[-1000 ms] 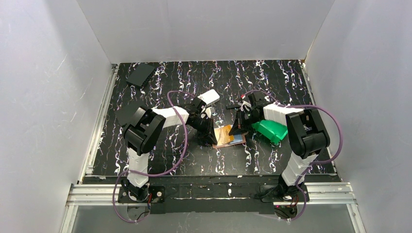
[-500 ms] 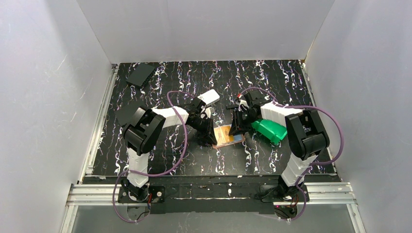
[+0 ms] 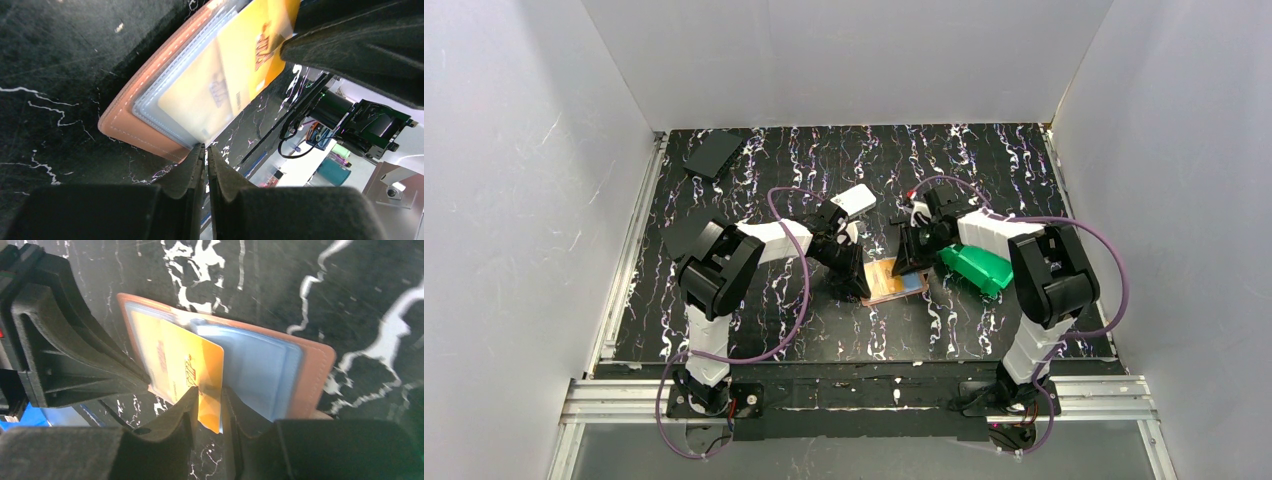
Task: Put the credit cards into the card holder
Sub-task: Insert the credit card into the card holder.
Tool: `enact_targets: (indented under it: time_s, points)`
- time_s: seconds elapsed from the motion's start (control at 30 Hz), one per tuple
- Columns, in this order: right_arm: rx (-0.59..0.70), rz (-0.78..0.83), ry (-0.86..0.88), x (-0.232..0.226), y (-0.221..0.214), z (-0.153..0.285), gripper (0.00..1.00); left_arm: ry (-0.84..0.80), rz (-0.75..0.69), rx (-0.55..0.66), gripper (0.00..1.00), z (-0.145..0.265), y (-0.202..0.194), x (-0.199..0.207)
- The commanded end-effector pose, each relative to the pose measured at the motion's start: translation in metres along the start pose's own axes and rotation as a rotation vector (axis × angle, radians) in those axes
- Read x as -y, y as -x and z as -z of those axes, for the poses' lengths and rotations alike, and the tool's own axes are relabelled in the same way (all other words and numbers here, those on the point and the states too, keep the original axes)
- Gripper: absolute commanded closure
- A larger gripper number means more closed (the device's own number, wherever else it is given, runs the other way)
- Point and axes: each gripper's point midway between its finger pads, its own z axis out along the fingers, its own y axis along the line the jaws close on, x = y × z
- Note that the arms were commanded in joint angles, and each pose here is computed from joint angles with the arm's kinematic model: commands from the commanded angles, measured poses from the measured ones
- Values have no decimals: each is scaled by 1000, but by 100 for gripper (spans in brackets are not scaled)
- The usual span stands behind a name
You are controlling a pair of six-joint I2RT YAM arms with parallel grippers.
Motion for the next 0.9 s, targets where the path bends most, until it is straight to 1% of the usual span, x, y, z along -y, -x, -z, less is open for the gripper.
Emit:
enact_targets:
  time_s: [0.0,0.1,0.2,0.27,0.4,0.43,0.53,0.6,0.73,0.87]
  points:
    - [12,121,113,-30,11,-14,69,117,-1,12,93,-1,-4,-29]
    - [-15,156,169,-50,4,-22,69,126,-3,17,93,1,-3,-30]
    - [-21,137,207,-58,-1,-26,69,115,-10,21,93,4,-1,-25]
    - [-9,126,176,-52,0,-25,69,89,-20,39,89,13,1,-15]
    - [-6,118,149,-45,1,-23,67,24,-31,109,74,46,13,9]
    - [-6,118,143,-43,1,-23,66,13,-35,129,73,55,17,13]
    - [-10,127,116,-38,2,-21,65,24,-36,163,72,71,22,12]
    - [-8,133,109,-38,3,-20,64,54,-16,155,75,68,22,2]
    - [-10,147,105,-37,4,-20,64,72,56,96,87,45,19,-19]
    - [-11,168,90,-35,3,-21,66,101,85,87,93,32,23,-33]
